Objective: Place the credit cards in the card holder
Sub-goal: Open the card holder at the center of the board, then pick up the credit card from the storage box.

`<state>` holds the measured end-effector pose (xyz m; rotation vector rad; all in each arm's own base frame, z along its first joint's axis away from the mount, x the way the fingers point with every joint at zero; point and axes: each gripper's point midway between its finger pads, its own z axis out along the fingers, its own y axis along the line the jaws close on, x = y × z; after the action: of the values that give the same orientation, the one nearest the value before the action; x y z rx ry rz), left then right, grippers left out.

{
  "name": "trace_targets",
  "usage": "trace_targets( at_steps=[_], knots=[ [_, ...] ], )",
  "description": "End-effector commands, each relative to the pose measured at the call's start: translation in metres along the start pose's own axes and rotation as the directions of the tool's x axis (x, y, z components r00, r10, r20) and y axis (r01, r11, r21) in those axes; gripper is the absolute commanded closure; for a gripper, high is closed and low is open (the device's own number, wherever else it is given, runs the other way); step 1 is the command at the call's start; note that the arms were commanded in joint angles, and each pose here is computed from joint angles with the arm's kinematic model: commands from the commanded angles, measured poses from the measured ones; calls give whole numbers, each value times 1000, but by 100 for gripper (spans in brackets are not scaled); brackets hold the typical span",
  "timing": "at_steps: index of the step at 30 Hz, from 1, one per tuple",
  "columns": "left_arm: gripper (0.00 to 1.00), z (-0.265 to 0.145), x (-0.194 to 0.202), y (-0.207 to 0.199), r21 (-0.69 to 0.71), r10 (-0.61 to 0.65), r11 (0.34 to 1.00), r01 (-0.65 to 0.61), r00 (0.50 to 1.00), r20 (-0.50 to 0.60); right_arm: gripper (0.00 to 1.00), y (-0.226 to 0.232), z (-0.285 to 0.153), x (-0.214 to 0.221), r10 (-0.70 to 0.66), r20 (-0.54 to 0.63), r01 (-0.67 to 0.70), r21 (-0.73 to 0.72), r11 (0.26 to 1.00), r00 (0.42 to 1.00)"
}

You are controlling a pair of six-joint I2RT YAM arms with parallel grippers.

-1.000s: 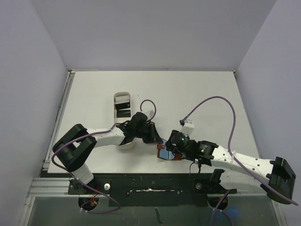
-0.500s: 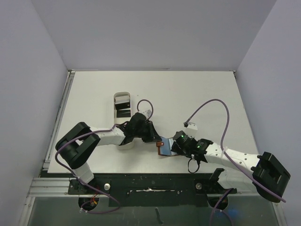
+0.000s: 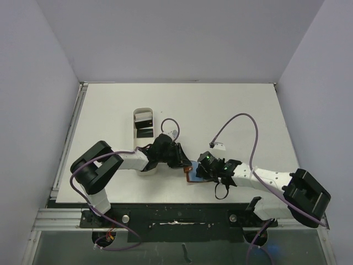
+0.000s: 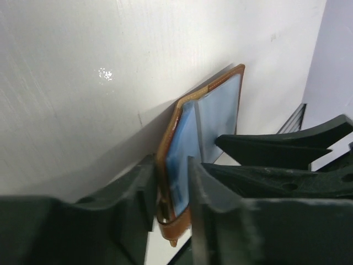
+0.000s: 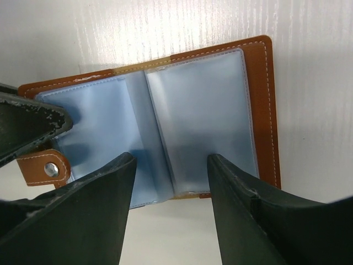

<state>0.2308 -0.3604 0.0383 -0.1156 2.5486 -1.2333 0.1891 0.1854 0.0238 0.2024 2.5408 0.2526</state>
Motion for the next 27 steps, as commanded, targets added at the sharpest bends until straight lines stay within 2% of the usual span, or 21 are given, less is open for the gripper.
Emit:
trace_targets(
  at_steps=[1, 7, 13, 16, 19, 22, 25, 27],
  knots=[
    [69, -13, -18, -30, 55, 88, 994, -92, 994, 70, 44, 17, 5, -12, -20, 36, 20, -8, 1000, 999],
    [49, -48, -56, -39, -91, 207, 977, -194, 964, 166, 43, 17, 13, -1, -57, 4, 57, 30, 998, 998],
    [46, -100, -110, -30, -214, 251, 956, -199, 934, 253, 43, 17, 14, 4, -80, -8, 80, 45, 996, 997],
    [46, -132, -139, -19, -300, 316, 926, -228, 905, 285, 43, 16, 13, 4, -90, -8, 91, 53, 995, 996],
    [46, -160, -162, -13, -380, 503, 837, -393, 826, 254, 43, 17, 11, 3, -98, -8, 98, 49, 994, 995],
    [47, -178, -172, -6, -481, 733, 643, -596, 662, 159, 43, 22, 9, 1, -104, 0, 104, 27, 994, 995],
    [43, -194, -185, 6, -573, 833, 488, -659, 547, 81, 43, 31, 7, -1, -123, 13, 123, -12, 992, 992],
    [40, -198, -190, 6, -582, 867, 420, -696, 497, 32, 43, 35, 4, -3, -125, 14, 126, -25, 992, 992]
  ],
)
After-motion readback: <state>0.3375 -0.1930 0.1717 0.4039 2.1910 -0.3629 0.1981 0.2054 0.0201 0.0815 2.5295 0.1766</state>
